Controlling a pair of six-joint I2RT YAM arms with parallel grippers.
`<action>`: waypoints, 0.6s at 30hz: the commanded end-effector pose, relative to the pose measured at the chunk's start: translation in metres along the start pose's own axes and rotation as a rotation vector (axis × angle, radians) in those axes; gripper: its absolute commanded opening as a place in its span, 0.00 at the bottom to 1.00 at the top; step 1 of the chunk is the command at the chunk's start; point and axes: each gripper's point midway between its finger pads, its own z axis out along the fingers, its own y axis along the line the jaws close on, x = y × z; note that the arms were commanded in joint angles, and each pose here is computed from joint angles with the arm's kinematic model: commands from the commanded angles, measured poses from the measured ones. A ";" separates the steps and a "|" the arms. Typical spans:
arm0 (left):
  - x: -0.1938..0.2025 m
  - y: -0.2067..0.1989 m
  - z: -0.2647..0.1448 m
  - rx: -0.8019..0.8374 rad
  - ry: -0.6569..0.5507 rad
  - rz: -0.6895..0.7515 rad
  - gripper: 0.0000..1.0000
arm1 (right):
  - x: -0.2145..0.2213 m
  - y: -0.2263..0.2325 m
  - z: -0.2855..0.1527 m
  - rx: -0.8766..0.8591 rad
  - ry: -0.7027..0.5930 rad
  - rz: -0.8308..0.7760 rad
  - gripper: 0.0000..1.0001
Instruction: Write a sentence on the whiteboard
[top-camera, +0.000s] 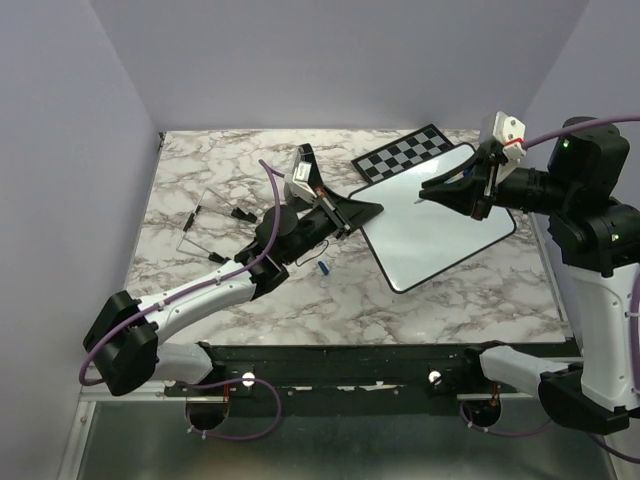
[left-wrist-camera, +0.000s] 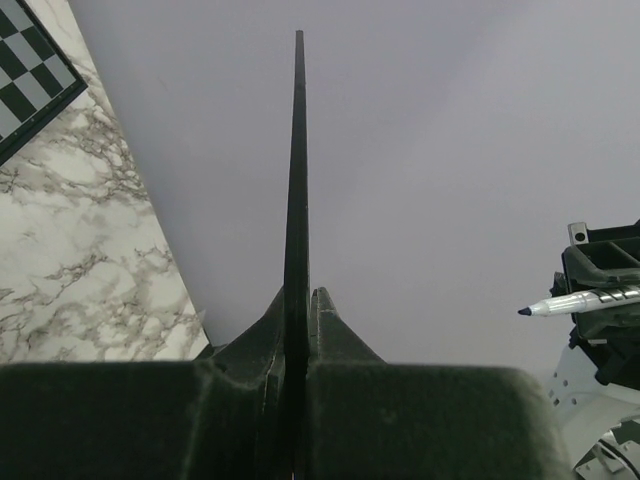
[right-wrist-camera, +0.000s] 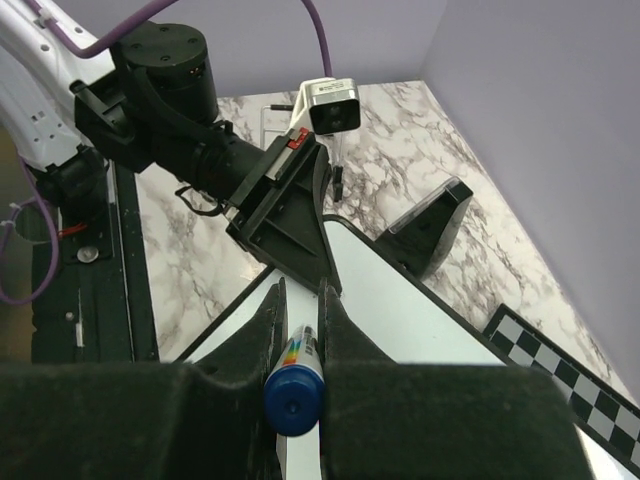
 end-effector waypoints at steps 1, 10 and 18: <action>-0.014 -0.053 -0.008 0.155 -0.050 -0.011 0.00 | 0.000 0.015 0.002 -0.090 -0.023 0.014 0.01; -0.012 -0.052 -0.008 0.171 -0.046 -0.028 0.00 | 0.011 0.017 0.009 -0.108 -0.021 0.069 0.01; -0.008 -0.049 -0.002 0.165 -0.038 -0.044 0.00 | 0.016 0.017 0.017 -0.111 -0.001 0.057 0.01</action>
